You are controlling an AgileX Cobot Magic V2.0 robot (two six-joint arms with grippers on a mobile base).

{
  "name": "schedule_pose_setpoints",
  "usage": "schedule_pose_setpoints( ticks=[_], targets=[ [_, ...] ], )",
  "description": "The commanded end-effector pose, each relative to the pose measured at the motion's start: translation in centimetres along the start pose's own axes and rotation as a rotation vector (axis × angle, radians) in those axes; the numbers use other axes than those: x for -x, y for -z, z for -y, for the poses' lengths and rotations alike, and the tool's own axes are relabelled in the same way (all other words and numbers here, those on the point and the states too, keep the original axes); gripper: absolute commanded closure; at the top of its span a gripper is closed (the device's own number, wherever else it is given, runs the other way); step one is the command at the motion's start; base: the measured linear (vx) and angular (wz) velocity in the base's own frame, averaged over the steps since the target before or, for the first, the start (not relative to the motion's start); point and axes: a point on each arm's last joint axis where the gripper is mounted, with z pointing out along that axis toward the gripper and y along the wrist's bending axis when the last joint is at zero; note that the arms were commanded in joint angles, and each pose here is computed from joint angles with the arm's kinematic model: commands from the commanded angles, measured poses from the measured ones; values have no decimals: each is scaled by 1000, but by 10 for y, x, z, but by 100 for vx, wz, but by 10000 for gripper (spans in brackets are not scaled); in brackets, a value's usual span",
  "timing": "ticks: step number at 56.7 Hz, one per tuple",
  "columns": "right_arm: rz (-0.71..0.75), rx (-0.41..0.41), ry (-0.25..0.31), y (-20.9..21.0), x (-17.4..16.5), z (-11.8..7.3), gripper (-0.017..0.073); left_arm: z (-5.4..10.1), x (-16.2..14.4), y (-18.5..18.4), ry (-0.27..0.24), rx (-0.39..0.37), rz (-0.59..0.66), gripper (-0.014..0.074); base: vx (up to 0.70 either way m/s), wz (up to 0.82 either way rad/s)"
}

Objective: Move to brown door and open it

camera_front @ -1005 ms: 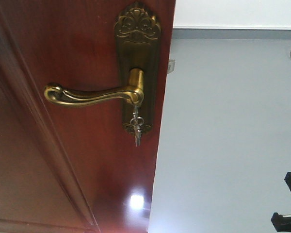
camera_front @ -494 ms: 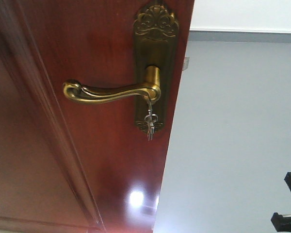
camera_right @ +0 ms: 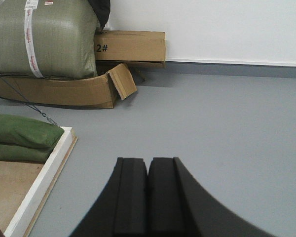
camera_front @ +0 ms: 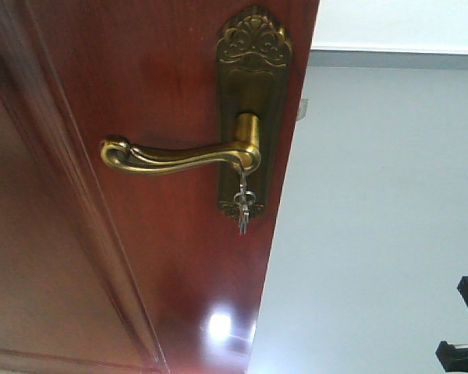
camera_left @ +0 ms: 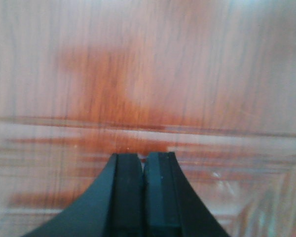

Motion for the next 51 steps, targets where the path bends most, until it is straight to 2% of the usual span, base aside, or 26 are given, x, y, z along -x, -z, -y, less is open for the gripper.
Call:
schedule_pose_setpoints(
  ticks=[1,20,24,29,33,34,35,37,38,39,40,41,42,43,44,45,51],
  targets=[
    [82,-9,15,0,6,1,559,0,11,0,6,21,46,597,0,0],
    [82,-9,15,0,6,1,559,0,11,0,4,22,46,597,0,0],
    [82,-9,15,0,6,1,559,-1,12,0,-55,34,50,597,0,0],
    [82,-9,15,0,6,1,559,-2,12,0,-179,47,50,597,0,0],
    [82,-9,15,0,6,1,559,-2,11,0,-218,40,35,597,0,0],
    [82,-9,15,0,6,1,559,-2,11,0,-205,40,35,597,0,0],
    [82,-9,15,0,6,1,559,-2,10,0,-222,41,32,597,0,0],
    [82,-9,15,0,6,1,559,-2,10,0,-220,43,28,597,0,0],
    [82,-9,15,0,6,1,559,-2,10,0,-198,43,26,597,0,0],
    [82,-9,15,0,6,1,559,-2,10,0,-214,46,25,597,0,0],
    [82,-9,15,0,6,1,559,-3,10,0,-189,47,25,597,0,0],
    [82,-9,15,0,6,1,559,-3,10,0,-206,50,23,597,0,0],
    [82,-9,15,0,6,1,559,-3,10,0,-180,51,23,597,0,0],
    [82,-9,15,0,6,1,559,-3,10,0,-194,54,22,597,0,0],
    [82,-9,15,0,6,1,559,-3,10,0,-170,55,22,597,0,0],
    [82,-9,15,0,6,1,559,-4,10,0,-183,58,21,597,0,0],
    [82,-9,15,0,6,1,559,-4,9,0,-167,65,16,597,0,0]
  ],
)
